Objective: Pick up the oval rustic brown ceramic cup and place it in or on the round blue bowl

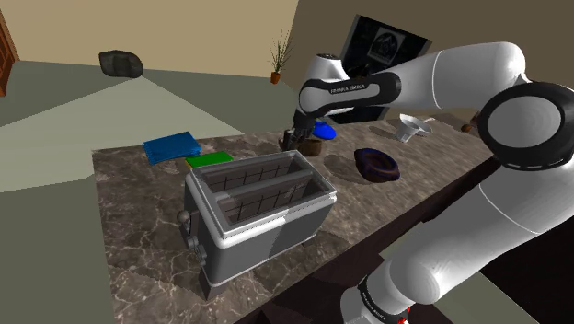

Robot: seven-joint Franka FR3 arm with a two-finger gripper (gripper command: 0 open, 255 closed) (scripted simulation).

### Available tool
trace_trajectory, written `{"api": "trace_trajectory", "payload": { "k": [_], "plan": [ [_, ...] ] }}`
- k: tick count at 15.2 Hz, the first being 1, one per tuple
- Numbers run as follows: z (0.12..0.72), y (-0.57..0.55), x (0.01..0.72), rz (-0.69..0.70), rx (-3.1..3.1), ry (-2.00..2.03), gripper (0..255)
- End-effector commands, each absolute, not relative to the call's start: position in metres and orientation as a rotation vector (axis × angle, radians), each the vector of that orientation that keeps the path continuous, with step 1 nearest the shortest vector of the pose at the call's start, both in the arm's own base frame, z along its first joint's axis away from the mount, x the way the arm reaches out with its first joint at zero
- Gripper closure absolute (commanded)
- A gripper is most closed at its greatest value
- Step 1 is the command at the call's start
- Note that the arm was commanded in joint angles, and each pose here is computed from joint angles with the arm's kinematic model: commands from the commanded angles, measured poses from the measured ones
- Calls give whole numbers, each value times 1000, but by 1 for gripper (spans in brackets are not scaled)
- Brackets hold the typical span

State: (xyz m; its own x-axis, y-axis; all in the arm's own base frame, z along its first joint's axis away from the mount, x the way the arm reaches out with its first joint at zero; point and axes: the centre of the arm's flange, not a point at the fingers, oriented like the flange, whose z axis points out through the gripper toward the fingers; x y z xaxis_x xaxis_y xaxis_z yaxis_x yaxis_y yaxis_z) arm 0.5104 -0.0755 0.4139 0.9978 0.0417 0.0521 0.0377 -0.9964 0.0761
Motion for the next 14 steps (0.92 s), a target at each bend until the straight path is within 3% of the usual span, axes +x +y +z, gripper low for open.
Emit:
{"api": "trace_trajectory", "payload": {
  "k": [1, 14],
  "plan": [
    [425, -75, 510, 83, 3065, 61, 255],
    [493, -75, 510, 83, 3065, 61, 255]
  ]
}}
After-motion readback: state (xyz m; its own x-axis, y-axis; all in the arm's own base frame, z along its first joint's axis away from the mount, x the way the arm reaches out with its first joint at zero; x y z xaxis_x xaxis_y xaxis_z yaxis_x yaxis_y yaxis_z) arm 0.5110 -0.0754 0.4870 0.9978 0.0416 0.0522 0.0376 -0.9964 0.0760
